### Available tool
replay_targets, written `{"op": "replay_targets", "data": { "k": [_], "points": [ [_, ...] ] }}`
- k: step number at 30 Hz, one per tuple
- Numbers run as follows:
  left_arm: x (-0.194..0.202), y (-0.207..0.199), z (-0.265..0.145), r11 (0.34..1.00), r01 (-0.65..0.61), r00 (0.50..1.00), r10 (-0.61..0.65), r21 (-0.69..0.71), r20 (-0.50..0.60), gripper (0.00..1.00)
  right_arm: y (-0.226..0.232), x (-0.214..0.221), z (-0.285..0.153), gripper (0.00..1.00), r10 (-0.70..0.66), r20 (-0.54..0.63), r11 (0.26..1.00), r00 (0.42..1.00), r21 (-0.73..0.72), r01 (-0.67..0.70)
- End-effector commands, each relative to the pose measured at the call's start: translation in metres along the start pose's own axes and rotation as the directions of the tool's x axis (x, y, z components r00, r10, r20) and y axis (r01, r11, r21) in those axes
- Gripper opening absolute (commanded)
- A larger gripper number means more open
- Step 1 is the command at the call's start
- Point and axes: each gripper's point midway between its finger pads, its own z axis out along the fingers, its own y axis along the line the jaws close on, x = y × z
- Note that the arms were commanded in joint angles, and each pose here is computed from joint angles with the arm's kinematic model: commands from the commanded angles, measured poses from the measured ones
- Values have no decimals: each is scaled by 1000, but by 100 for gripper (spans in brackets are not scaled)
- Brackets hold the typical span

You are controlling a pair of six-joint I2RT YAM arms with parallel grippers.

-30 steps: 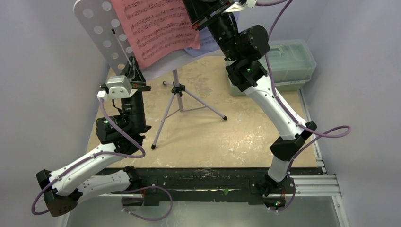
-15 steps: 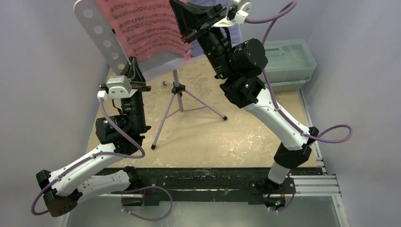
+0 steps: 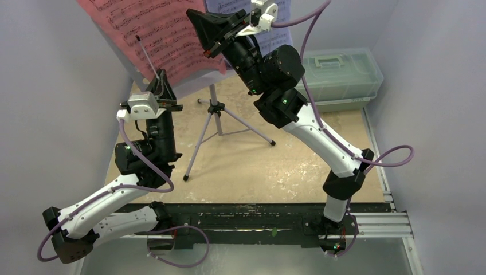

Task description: Set up the instrument practice props

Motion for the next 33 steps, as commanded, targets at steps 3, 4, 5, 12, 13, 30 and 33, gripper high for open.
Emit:
{"op": "replay_targets", "data": {
  "k": [3, 4, 5, 12, 13, 30, 33],
  "points": [
    [-13, 3, 2, 999, 44, 999, -44, -4, 16, 0, 18, -41, -4, 0, 99, 75, 993, 992, -78, -93],
    [-13, 3, 2, 999, 45, 999, -45, -4, 15, 0, 19, -39, -4, 0, 112, 69, 991, 991, -85, -106],
    [-13, 4, 2, 999, 46, 999, -46, -5, 16, 0, 21, -37, -3, 0, 121, 63, 989, 991, -91, -115],
    [-15, 5, 2, 998, 62, 998, -62, -5, 11, 0, 24, -22, -4, 0, 145, 29, 984, 989, -105, -141],
    [-15, 6, 2, 998, 65, 998, -65, -5, 11, 0, 24, -20, -4, 0, 144, 27, 985, 989, -104, -141],
    [-14, 5, 2, 998, 70, 997, -70, 5, -30, 10, 6, -6, -4, 26, 69, 1, 997, 998, -21, -69],
    [-12, 4, 0, 997, 82, 996, -82, 12, -46, 21, 3, -11, -7, 30, 57, -5, 998, 998, -3, -57]
  ]
}}
